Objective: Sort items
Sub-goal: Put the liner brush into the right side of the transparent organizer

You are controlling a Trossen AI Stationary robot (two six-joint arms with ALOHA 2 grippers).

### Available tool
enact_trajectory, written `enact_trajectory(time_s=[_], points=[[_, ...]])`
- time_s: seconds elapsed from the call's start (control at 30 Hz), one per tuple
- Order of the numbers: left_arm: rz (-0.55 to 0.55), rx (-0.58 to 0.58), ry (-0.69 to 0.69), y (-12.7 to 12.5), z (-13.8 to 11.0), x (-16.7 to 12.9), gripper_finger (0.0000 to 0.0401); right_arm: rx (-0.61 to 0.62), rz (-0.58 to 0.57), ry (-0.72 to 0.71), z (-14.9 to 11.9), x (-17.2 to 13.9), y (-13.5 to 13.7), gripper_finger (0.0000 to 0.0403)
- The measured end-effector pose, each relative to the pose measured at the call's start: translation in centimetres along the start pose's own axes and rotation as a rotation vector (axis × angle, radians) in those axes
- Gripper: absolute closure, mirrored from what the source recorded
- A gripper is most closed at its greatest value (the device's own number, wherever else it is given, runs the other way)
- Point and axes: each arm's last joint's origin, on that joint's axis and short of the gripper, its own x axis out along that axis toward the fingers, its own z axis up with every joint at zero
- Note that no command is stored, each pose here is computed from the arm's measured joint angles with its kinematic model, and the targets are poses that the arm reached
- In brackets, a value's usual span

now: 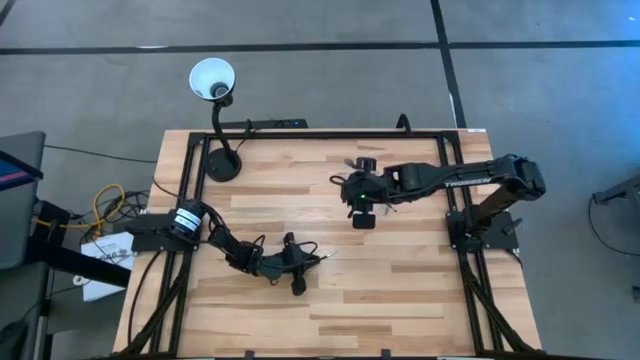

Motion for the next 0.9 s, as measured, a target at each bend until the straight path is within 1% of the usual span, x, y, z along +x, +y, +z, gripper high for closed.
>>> enact_trajectory(time_s=[0.07, 0.1, 0.17, 0.23, 0.3, 0.4, 0.47, 0.57, 0.63, 0.67, 0.73, 0.8, 0.9], points=[[0.001, 0.002, 0.003, 0.0, 0.0, 0.0, 0.0374, -0.006, 0.057, -0.002, 0.2, 0.7, 0.5, 0.0275], [0.001, 0.000, 0.003, 0.0, -0.1, 0.0, 0.0385, -0.005, 0.100, -0.016, 0.5, 1.2, 0.8, 0.0275], [0.001, -0.001, 0.003, 0.0, -0.1, 0.0, 0.0387, -0.017, 0.214, -0.057, 1.1, 2.1, 1.8, 0.0276], [0.001, -0.002, 0.001, 0.0, 0.0, 0.0, 0.0387, -0.072, 0.318, -0.088, 1.5, 3.1, 3.0, 0.0278], [-0.001, -0.004, -0.003, 0.0, 0.0, 0.0, 0.0389, -0.130, 0.367, -0.122, 2.1, 4.0, 4.4, 0.0281], [-0.008, -0.013, -0.012, -0.1, 0.6, -0.2, 0.0389, -0.225, 0.346, -0.122, 2.2, 4.3, 6.3, 0.0286], [-0.006, 0.013, -0.024, 0.0, 1.5, -0.4, 0.0389, -0.288, 0.280, -0.102, 2.0, 3.6, 7.1, 0.0289], [-0.006, 0.033, -0.088, 0.3, 3.9, -0.7, 0.0390, -0.339, 0.129, -0.063, 1.4, 1.3, 7.5, 0.0290], [0.000, 0.033, -0.103, 0.9, 5.2, -0.9, 0.0389, -0.333, 0.049, -0.065, 1.0, -1.0, 7.4, 0.0290], [0.004, 0.034, -0.098, 1.3, 5.7, -1.1, 0.0388, -0.315, 0.031, -0.075, 0.7, -2.0, 7.2, 0.0290], [-0.002, 0.032, -0.101, 1.9, 6.7, -1.3, 0.0389, -0.265, 0.027, -0.128, 0.1, -3.8, 7.0, 0.0290], [-0.015, 0.050, -0.124, 2.3, 7.9, -1.6, 0.0391, -0.229, 0.055, -0.199, -0.9, -4.7, 6.8, 0.0290], [-0.041, 0.106, -0.153, 2.5, 9.2, -2.1, 0.0389, -0.203, 0.107, -0.370, -2.8, -4.0, 7.1, 0.0290]])
